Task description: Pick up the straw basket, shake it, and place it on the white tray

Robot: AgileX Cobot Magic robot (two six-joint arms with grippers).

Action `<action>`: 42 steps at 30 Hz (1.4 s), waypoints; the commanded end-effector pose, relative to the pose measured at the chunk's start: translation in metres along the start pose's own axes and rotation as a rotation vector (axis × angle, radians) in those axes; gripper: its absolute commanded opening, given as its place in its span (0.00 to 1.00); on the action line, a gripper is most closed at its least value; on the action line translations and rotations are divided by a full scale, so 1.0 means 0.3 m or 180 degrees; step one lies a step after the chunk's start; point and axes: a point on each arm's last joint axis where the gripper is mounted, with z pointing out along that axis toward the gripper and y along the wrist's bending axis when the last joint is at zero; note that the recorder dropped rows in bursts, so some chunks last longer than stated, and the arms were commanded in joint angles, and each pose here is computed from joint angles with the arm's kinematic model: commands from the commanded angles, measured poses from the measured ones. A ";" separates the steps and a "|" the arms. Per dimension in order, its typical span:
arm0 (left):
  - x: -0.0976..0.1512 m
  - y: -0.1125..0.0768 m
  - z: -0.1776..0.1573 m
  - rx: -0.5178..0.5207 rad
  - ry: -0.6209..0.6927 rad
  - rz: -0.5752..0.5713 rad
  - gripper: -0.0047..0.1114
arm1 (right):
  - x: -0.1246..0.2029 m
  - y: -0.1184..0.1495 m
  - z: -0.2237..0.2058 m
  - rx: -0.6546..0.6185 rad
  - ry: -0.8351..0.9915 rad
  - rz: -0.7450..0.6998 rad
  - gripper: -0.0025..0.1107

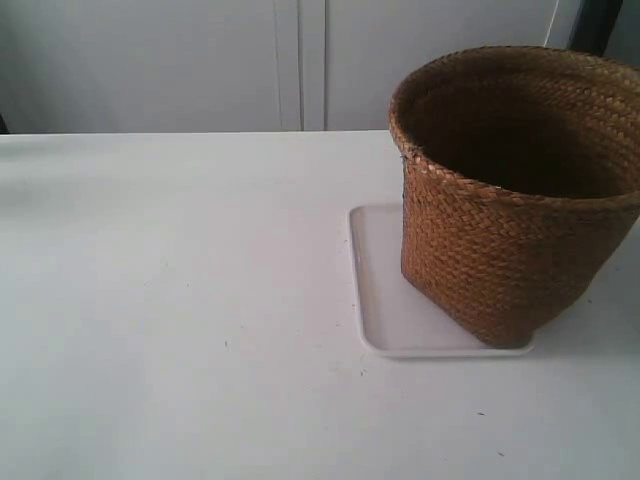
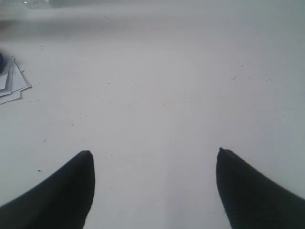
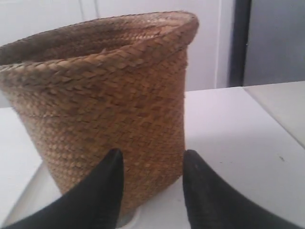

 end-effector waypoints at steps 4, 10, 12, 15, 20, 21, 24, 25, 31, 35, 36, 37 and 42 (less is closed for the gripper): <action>0.003 0.001 0.000 -0.0008 -0.0005 -0.0001 0.67 | 0.029 -0.030 -0.002 0.0525 0.0255 0.0109 0.37; 0.003 0.001 0.000 -0.0008 -0.0005 -0.0001 0.67 | 0.052 -0.044 -0.008 0.0664 0.0529 -0.0131 0.37; 0.003 0.001 0.000 -0.0008 -0.0005 -0.0001 0.67 | 0.055 -0.051 -0.010 0.0694 0.0606 -0.0566 0.37; 0.003 0.001 0.000 -0.0008 -0.0005 -0.0001 0.67 | 0.059 -0.050 -0.010 0.0700 0.0633 -0.0423 0.37; 0.003 0.001 0.000 -0.0008 -0.0005 -0.0001 0.67 | 0.059 -0.047 -0.010 0.0691 0.0603 -0.0174 0.37; 0.003 0.001 0.000 -0.0008 -0.0005 -0.0001 0.67 | 0.059 -0.047 -0.010 0.0691 0.0603 -0.0174 0.37; 0.003 0.001 0.000 -0.0008 -0.0005 -0.0001 0.67 | 0.059 -0.047 -0.010 0.0691 0.0603 -0.0174 0.37; 0.003 0.001 0.000 -0.0008 -0.0005 -0.0001 0.67 | 0.059 -0.047 -0.010 0.0691 0.0603 -0.0174 0.37; 0.003 0.001 0.000 -0.0008 -0.0005 -0.0001 0.67 | 0.059 -0.047 -0.010 0.0691 0.0603 -0.0174 0.37; 0.003 0.001 0.000 -0.0008 -0.0005 -0.0001 0.67 | 0.059 -0.047 -0.010 0.0691 0.0603 -0.0174 0.37; 0.003 0.001 0.000 -0.0008 -0.0005 -0.0001 0.67 | 0.059 -0.047 -0.010 0.0691 0.0603 -0.0174 0.37; 0.003 0.001 0.000 -0.0008 -0.0005 -0.0001 0.67 | 0.059 -0.047 -0.010 0.0691 0.0603 -0.0174 0.37; 0.003 0.001 0.000 -0.0008 -0.0005 -0.0001 0.67 | 0.059 -0.047 -0.010 0.0691 0.0603 -0.0174 0.37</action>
